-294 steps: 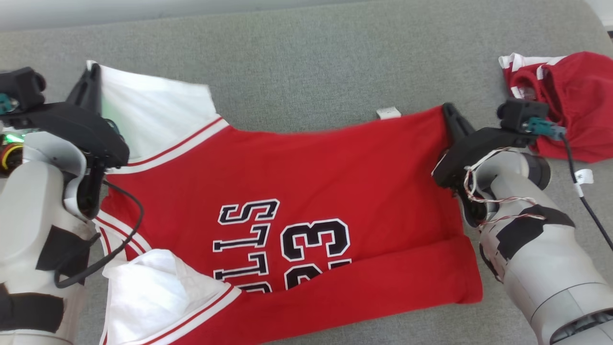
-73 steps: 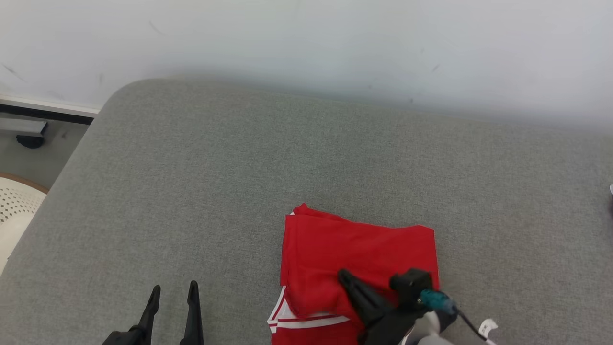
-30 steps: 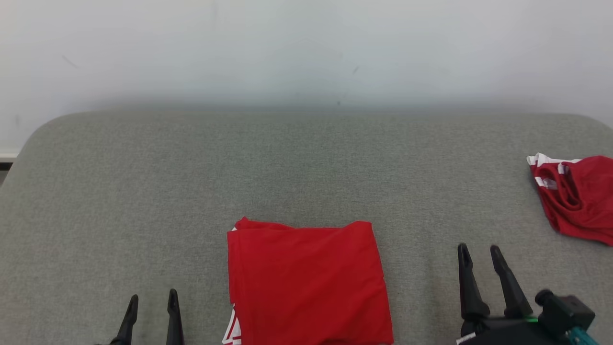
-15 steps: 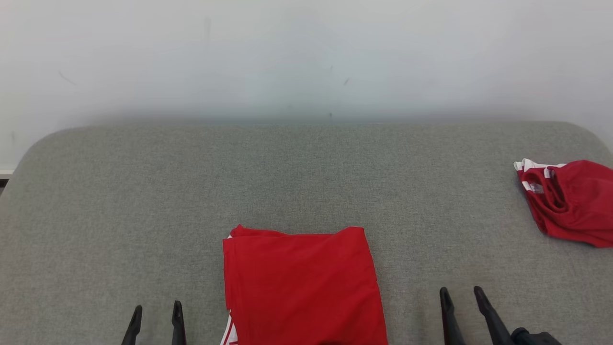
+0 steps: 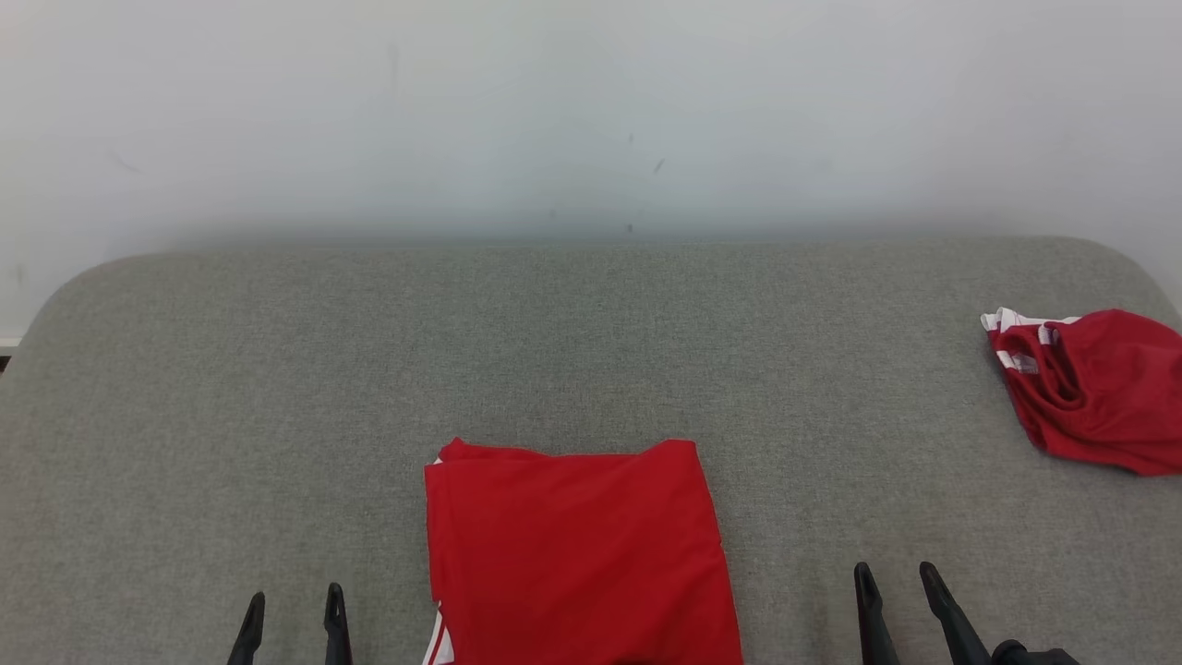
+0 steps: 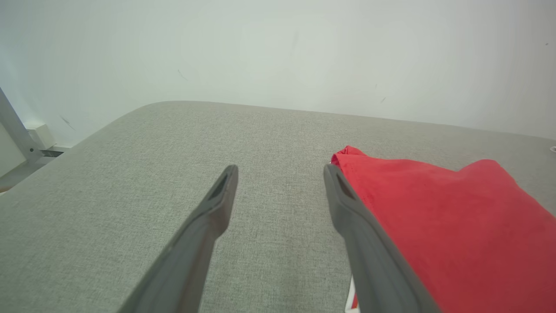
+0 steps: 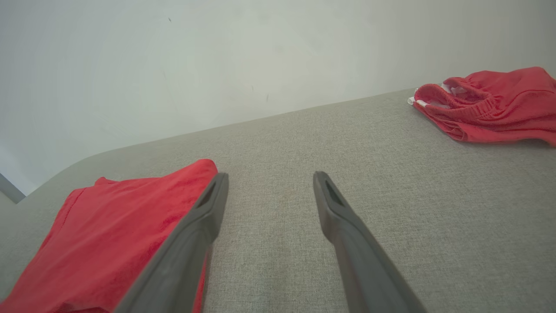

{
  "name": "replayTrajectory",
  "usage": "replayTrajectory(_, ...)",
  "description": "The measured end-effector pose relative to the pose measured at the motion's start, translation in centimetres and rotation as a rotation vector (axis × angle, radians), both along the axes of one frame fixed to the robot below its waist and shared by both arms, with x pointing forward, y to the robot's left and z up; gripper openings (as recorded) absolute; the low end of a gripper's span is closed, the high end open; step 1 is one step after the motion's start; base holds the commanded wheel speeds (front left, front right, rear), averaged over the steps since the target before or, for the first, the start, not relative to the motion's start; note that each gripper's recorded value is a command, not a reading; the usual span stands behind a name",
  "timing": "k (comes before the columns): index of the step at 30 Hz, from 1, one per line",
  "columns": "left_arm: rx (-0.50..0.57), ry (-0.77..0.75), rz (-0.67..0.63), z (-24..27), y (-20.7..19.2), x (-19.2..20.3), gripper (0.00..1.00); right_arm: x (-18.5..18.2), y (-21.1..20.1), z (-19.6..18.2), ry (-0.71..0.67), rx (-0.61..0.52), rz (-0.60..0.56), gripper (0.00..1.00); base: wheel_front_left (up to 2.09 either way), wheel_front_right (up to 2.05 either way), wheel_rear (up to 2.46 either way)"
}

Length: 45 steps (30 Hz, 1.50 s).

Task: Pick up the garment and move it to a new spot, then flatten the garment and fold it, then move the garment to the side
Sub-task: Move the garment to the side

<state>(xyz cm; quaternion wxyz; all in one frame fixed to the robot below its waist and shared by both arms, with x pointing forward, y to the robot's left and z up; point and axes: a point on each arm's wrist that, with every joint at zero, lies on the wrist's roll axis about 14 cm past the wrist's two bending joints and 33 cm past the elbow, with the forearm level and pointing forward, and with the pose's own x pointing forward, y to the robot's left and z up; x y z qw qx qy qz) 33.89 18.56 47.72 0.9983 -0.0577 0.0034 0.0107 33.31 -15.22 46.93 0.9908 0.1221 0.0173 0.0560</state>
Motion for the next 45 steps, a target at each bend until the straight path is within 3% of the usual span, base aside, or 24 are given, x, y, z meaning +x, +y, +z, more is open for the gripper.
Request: replayTrajectory(45,0.017,-0.016,0.009,0.5,0.4,0.1,1.0,0.3,-1.3,0.5,-0.021,-0.055,-0.03,1.0,0.0,0.0,0.0)
